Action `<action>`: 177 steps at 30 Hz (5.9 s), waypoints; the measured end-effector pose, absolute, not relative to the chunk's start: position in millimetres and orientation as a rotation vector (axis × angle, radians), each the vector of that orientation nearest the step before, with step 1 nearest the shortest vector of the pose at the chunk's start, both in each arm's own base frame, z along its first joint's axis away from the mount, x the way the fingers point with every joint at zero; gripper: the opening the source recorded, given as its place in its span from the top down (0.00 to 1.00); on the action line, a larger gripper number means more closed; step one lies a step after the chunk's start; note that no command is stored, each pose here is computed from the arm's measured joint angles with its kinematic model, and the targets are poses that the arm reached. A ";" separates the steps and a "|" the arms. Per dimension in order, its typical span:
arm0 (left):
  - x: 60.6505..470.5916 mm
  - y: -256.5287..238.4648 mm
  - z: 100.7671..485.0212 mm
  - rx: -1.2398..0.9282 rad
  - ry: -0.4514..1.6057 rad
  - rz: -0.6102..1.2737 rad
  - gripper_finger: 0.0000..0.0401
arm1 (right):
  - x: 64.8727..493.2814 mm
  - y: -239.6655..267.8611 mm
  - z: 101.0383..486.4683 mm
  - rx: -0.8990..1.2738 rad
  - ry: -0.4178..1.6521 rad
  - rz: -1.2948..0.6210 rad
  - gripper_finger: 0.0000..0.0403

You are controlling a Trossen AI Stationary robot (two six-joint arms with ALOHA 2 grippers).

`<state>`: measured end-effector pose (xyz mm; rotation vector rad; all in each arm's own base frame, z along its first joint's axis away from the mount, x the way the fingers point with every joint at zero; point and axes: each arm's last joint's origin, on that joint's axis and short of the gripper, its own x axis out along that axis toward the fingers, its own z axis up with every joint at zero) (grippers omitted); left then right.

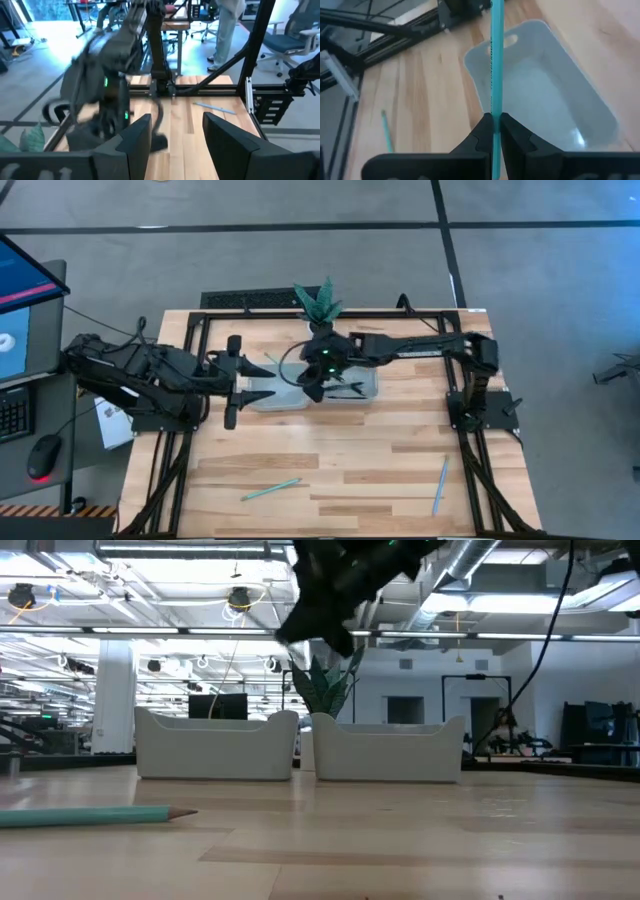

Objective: Sort pens & pencils
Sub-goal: Put the top green pencil into the left gray bin, then put the blue pencil into the left gray bin

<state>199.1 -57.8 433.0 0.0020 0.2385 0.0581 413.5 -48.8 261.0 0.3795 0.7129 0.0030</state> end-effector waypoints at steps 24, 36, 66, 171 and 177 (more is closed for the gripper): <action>191.5 -54.1 426.7 0.037 0.318 0.098 0.58 | 481.1 -69.8 194.1 0.278 1.097 0.028 0.88; 191.0 -53.6 425.3 0.046 0.331 0.111 0.58 | 481.6 -70.8 201.8 0.281 1.063 0.023 0.85; 190.8 -53.4 424.6 0.047 0.339 0.111 0.58 | 457.8 -69.2 258.8 0.262 1.105 -0.102 0.43; 236.2 -59.9 412.2 -0.080 0.308 0.166 0.58 | 123.3 249.5 186.8 0.964 1.260 -0.889 0.43; 258.1 -66.2 402.7 -0.048 0.307 0.163 0.58 | 132.4 252.2 188.0 1.013 1.132 -0.806 0.43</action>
